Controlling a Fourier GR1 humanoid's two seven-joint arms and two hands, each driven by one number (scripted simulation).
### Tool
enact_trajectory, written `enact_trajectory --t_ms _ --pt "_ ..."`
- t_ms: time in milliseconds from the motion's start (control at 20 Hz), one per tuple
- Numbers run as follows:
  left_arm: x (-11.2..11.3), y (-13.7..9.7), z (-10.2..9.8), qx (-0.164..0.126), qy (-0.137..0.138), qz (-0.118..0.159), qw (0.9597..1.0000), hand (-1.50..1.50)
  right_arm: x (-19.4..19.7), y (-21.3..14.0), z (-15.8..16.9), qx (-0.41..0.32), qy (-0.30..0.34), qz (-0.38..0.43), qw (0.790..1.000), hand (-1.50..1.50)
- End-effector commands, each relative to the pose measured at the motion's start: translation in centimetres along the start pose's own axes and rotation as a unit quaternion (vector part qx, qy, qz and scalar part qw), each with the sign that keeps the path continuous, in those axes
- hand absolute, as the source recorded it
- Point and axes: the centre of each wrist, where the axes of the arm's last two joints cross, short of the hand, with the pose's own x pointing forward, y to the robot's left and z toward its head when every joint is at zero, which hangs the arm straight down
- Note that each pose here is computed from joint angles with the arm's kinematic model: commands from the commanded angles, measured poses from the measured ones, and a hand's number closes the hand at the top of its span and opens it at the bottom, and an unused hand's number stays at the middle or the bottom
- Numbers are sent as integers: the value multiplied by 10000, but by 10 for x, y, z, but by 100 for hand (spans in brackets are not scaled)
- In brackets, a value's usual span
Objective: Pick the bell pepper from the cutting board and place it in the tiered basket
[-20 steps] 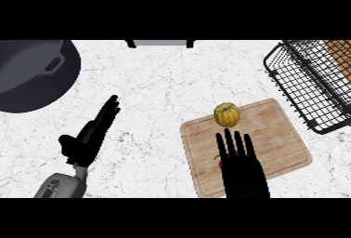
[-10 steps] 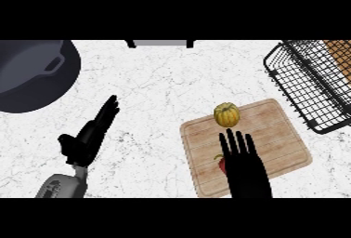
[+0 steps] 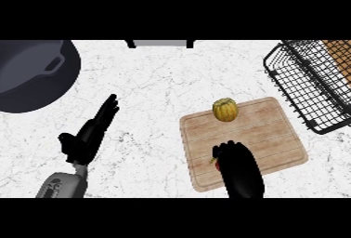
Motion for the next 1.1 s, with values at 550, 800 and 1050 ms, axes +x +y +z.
enact_trajectory --t_ms 550,800,1050 --pt "-5 19 8 548 44 6 9985 0 -101 11 15 -140 3328 -858 9390 150" --pt "-13 29 25 622 143 -48 9979 0 -183 14 57 -331 5833 -1399 7994 150" --pt "-15 12 18 367 211 69 9991 0 -204 -42 98 -1862 5825 -2462 7519 150"
